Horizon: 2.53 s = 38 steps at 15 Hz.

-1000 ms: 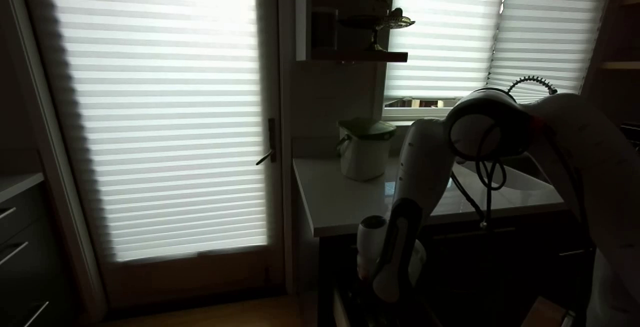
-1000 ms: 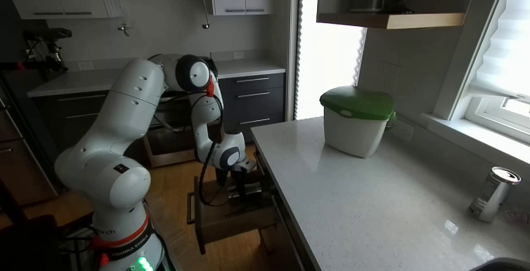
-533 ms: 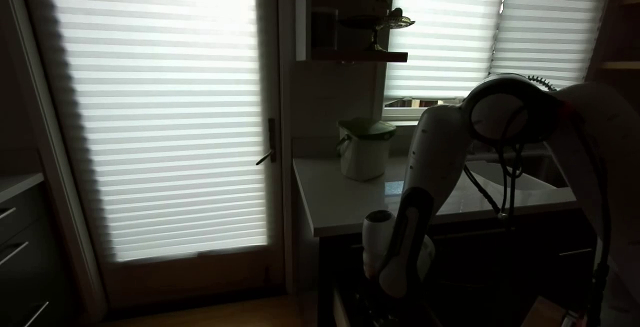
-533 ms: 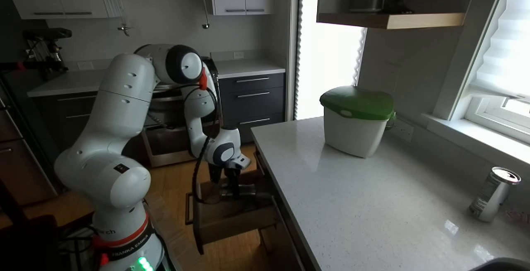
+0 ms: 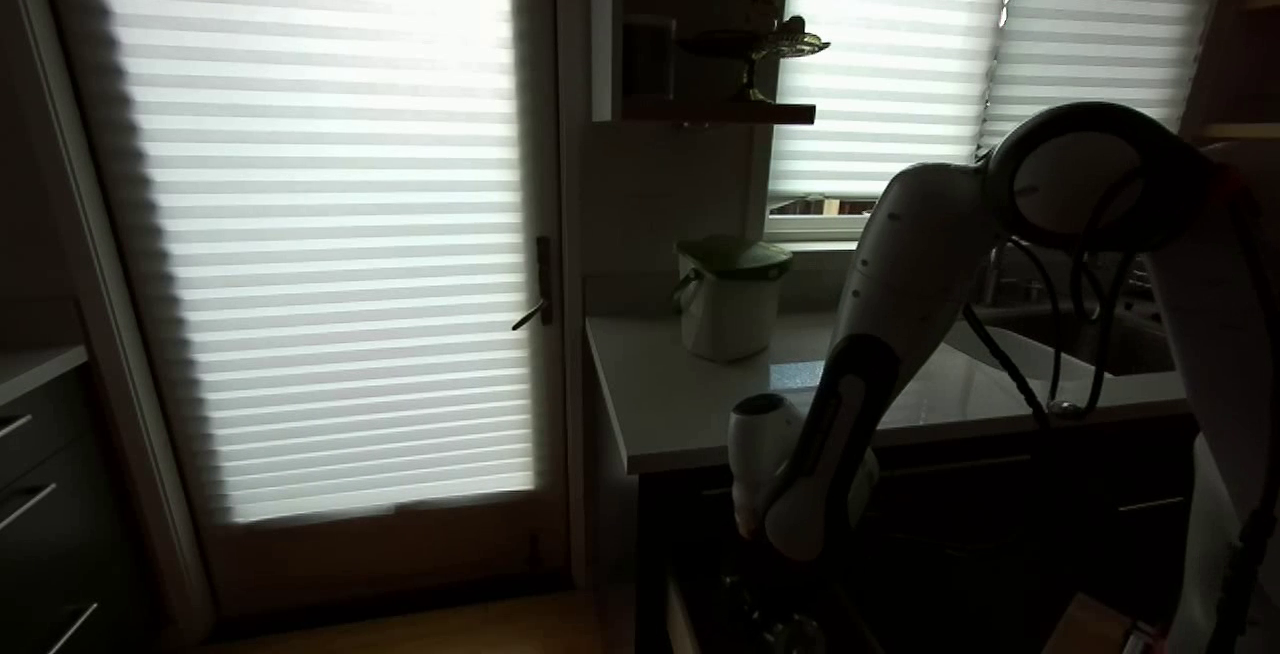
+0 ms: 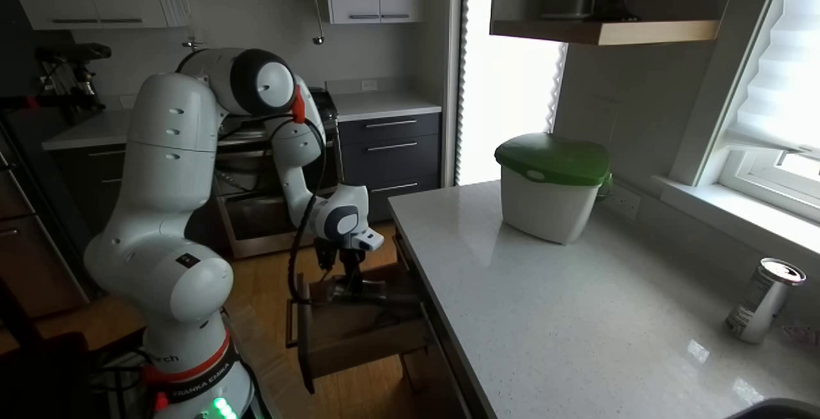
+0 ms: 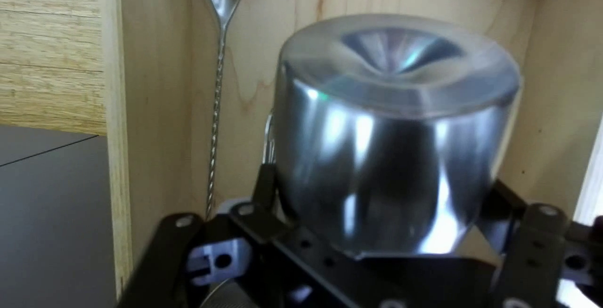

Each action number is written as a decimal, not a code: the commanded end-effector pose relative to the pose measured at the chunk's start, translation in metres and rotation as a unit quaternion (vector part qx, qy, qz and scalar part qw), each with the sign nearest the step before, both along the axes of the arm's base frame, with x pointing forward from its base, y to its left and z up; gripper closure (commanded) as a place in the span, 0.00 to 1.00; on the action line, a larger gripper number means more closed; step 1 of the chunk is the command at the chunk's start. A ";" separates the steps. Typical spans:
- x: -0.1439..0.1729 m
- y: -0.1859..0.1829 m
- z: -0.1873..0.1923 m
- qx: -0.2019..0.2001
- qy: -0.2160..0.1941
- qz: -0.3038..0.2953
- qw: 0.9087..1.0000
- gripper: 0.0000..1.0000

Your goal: Remove the silver object from the open drawer

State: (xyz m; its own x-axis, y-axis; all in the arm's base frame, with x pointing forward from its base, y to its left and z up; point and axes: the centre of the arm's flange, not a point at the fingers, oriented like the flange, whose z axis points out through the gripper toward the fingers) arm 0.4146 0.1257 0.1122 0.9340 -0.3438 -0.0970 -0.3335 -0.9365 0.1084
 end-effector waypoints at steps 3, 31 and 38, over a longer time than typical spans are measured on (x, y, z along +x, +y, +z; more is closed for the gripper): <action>-0.019 0.005 0.027 0.015 0.034 0.031 0.999 0.29; -0.070 0.018 0.157 0.092 -0.231 0.205 0.947 0.29; -0.071 0.036 0.174 0.105 -0.252 0.308 0.911 0.29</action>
State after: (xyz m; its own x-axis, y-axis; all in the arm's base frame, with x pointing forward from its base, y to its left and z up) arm 0.3860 0.1851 0.2683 0.9200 0.1976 0.3384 0.2417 -0.9658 -0.0933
